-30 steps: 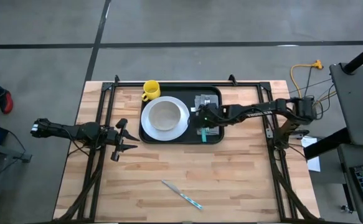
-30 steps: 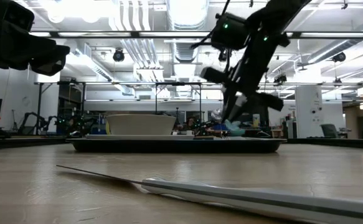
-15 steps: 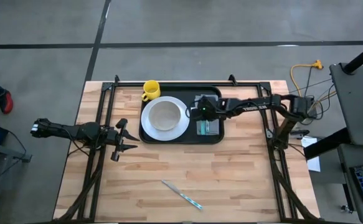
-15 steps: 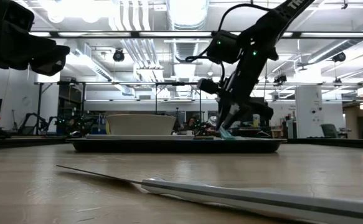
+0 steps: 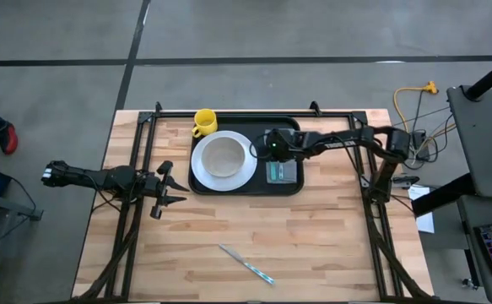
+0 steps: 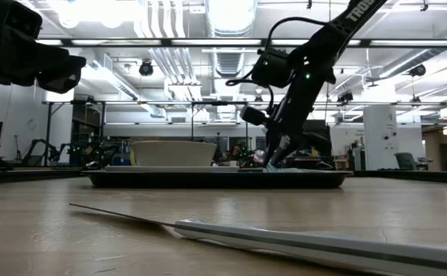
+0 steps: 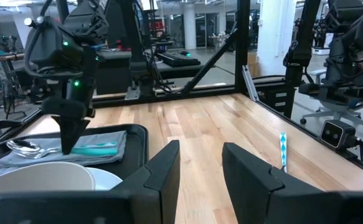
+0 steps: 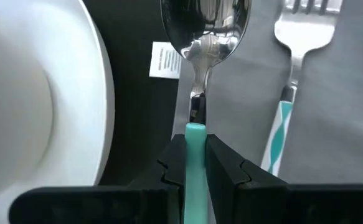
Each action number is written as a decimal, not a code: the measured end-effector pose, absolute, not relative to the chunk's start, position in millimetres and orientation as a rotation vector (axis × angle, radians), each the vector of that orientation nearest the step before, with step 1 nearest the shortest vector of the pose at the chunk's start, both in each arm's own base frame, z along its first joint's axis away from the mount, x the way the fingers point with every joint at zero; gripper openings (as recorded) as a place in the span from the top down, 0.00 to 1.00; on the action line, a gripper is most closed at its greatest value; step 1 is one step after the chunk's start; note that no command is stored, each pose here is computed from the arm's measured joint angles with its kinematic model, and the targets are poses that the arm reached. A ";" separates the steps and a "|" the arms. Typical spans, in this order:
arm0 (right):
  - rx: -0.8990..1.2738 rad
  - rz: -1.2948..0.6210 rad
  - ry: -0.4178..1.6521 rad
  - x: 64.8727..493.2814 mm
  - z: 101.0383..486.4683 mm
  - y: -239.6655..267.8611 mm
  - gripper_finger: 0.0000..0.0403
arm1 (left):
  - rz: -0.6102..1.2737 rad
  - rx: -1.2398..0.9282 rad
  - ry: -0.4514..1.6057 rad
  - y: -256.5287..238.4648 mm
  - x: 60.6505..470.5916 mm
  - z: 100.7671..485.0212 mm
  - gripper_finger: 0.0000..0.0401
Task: Set up tray
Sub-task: Put the blue spoon on top of the napkin beside the blue and white fork
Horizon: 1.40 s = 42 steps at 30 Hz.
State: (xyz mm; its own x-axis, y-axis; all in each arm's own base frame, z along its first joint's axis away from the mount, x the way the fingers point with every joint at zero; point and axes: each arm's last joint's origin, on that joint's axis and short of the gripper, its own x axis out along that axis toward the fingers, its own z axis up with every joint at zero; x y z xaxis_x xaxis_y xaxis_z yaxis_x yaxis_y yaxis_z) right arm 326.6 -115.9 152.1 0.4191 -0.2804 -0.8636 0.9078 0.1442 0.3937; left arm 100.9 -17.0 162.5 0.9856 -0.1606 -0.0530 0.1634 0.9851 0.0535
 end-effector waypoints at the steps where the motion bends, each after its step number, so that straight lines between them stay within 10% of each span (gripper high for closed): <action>1: 1.098 -0.972 0.716 327.7 151.9 -116.6 0.93 | -0.163 0.058 0.049 -17.0 100.9 162.4 0.75; 42: 1.157 -1.060 0.737 323.2 125.0 -128.5 0.93 | -0.163 0.058 0.048 -17.0 100.9 162.5 0.75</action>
State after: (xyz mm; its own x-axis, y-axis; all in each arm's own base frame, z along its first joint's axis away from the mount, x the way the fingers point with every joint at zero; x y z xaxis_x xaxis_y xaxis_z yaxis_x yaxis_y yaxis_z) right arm 323.2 -128.5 125.0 0.3553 -0.2737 -0.8938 0.9331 0.0477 0.3563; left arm 100.9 -17.0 162.5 0.9856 -0.1608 -0.0529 0.1636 0.9851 0.0535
